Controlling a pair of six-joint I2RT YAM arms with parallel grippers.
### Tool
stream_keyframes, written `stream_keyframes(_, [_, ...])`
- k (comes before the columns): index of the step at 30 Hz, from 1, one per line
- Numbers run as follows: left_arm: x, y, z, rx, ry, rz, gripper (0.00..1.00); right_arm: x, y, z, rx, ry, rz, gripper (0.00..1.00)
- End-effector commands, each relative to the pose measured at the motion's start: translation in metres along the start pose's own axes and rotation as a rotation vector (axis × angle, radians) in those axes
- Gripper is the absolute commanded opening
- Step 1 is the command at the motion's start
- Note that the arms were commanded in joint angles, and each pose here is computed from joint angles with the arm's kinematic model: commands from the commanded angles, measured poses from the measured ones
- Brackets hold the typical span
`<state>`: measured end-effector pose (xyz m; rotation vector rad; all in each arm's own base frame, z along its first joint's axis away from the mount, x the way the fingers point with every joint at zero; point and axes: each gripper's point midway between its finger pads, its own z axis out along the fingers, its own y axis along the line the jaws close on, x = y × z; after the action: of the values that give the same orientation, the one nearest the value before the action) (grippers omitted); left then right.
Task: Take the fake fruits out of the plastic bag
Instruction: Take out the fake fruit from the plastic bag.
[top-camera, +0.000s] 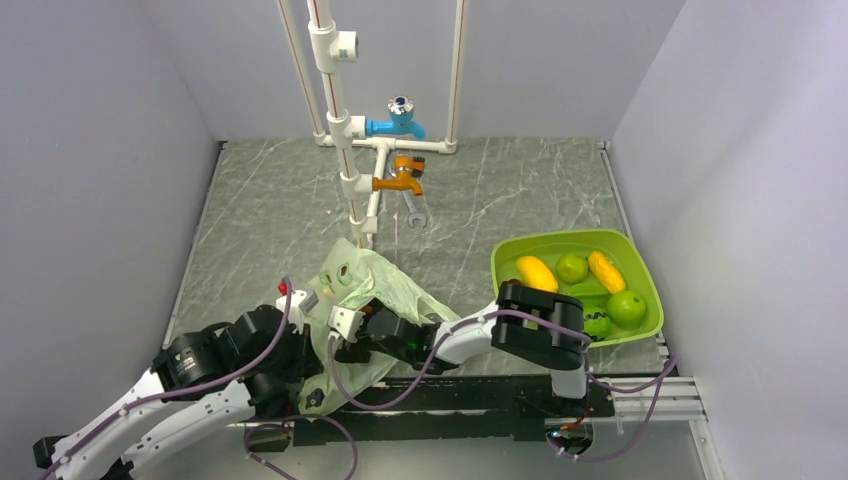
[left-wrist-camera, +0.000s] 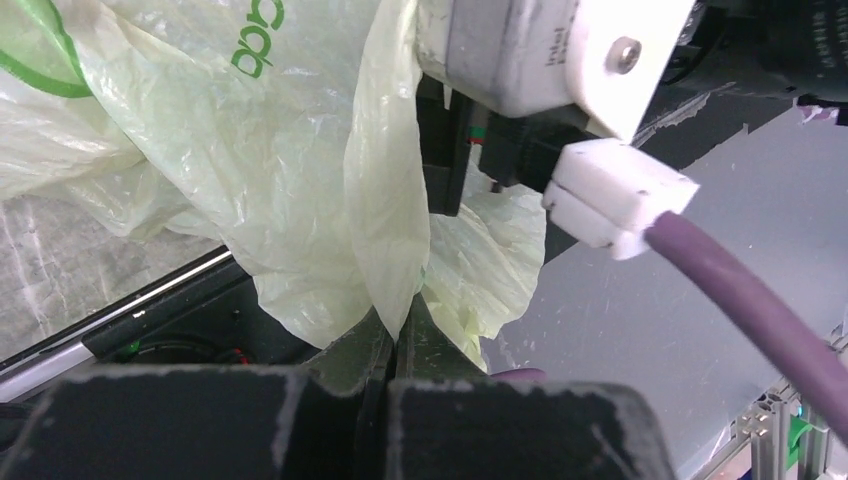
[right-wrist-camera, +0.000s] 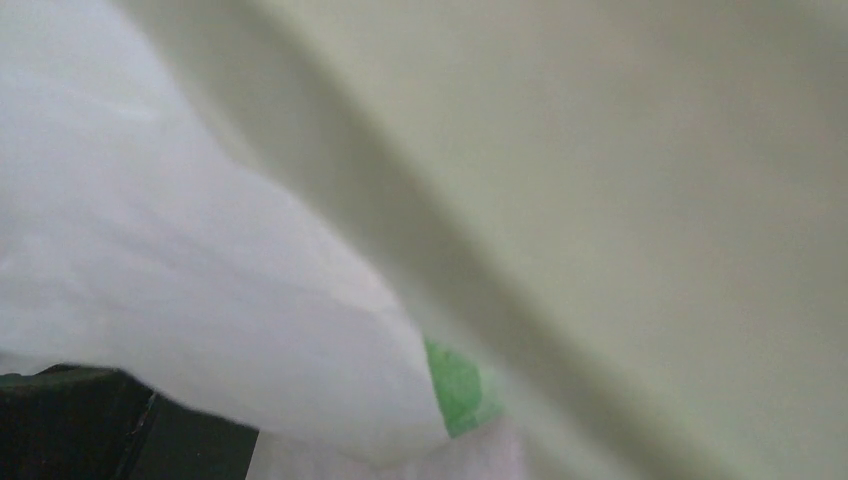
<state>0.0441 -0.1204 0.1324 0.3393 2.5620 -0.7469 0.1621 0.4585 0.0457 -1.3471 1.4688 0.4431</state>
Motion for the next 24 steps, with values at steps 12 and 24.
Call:
stream_keyframes(12, [-0.007,0.001,0.001,-0.039,-0.007,-0.027,0.00,-0.006,-0.018,-0.003,0.059,0.006,-0.008,0.42])
stream_keyframes(24, [-0.036,-0.008,-0.011,-0.008,-0.151,-0.018,0.00,-0.046,0.011,-0.077,-0.171,-0.013,0.177,0.21])
